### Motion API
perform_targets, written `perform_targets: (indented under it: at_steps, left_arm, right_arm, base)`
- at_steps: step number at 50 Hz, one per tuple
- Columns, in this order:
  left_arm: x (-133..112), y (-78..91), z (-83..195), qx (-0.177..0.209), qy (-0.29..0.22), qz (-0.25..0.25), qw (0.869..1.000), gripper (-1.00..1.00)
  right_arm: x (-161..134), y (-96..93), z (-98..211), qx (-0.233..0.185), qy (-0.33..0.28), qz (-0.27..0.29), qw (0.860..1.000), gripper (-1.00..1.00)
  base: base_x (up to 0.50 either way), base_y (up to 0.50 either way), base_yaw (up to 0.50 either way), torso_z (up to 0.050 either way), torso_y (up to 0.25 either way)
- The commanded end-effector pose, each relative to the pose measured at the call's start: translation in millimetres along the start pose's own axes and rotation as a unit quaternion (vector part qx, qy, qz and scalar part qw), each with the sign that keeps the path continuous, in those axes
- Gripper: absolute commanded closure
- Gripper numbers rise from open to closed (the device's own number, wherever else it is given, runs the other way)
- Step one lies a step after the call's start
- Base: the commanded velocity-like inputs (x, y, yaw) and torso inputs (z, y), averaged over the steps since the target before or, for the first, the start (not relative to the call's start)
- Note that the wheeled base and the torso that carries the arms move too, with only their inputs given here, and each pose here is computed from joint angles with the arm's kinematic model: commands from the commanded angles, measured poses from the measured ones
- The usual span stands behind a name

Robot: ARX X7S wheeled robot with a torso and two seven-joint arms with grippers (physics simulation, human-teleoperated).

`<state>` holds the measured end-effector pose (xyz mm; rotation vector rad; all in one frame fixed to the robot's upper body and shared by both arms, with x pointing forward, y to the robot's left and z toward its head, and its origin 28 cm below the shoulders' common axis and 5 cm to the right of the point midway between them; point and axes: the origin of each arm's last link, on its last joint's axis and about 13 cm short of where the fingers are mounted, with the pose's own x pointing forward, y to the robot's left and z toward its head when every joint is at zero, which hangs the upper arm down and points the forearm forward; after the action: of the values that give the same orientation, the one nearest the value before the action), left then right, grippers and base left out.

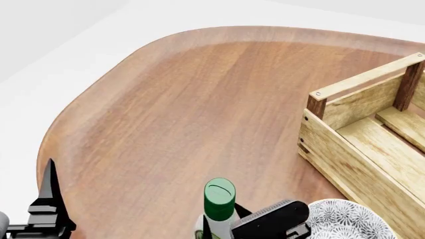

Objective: Pick up the salad dressing and put it in the tray.

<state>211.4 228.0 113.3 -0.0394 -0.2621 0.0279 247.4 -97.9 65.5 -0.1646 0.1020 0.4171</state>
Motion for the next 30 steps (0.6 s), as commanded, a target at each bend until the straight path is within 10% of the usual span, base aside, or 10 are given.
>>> perform_targets:
  at_steps: [1,30]
  left_arm:
    - [-0.2,0.1,1.4,-0.002,-0.002,-0.001,1.000,-1.00]
    - [0.1,1.6,2.2,-0.006,-0.002,-0.003,1.000,-1.00]
  right_arm:
    - [-14.1,-7.7,24.5,-0.024,-0.037,-0.018,0.999,1.00]
    - [-43.8,-64.1,93.4,-0.036,-0.091,-0.138,0.986,1.00]
  base:
    - [0.00,0.00,0.00,0.000,0.000]
    - [0.00,0.00,0.00,0.000,0.000]
